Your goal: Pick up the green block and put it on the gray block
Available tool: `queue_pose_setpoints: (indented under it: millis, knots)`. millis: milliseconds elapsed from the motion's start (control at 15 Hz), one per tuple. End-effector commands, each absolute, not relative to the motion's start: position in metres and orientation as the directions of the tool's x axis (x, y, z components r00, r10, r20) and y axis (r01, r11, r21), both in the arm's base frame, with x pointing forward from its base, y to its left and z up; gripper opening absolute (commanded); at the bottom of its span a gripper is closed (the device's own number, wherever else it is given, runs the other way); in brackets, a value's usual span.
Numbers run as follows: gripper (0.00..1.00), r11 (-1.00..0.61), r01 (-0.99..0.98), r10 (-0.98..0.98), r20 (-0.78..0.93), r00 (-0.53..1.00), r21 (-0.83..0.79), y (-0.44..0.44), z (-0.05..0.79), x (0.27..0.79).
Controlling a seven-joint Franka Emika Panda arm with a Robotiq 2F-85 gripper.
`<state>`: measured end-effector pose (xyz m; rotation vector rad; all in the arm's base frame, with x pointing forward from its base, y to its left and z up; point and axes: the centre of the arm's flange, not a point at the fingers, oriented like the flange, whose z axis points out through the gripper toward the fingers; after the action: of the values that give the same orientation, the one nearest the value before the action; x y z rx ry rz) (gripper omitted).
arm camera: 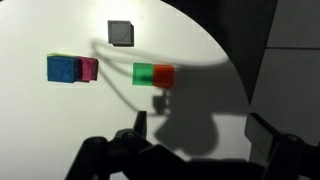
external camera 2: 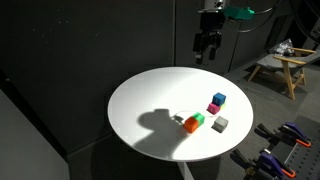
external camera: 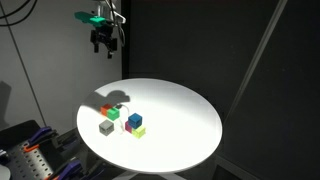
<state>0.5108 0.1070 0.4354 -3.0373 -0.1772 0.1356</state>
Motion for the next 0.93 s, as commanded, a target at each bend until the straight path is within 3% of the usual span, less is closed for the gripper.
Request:
queue_pose_setpoints:
  millis: [0,867]
  knots:
    - [1.00,-0.982,0.136,0.145,-0.064,0.987,-0.128,0.097,0.430,0.522]
    - [1.00,-0.990,0.118,0.120,-0.025,0.992,-0.074,0.096,0.387,0.541]
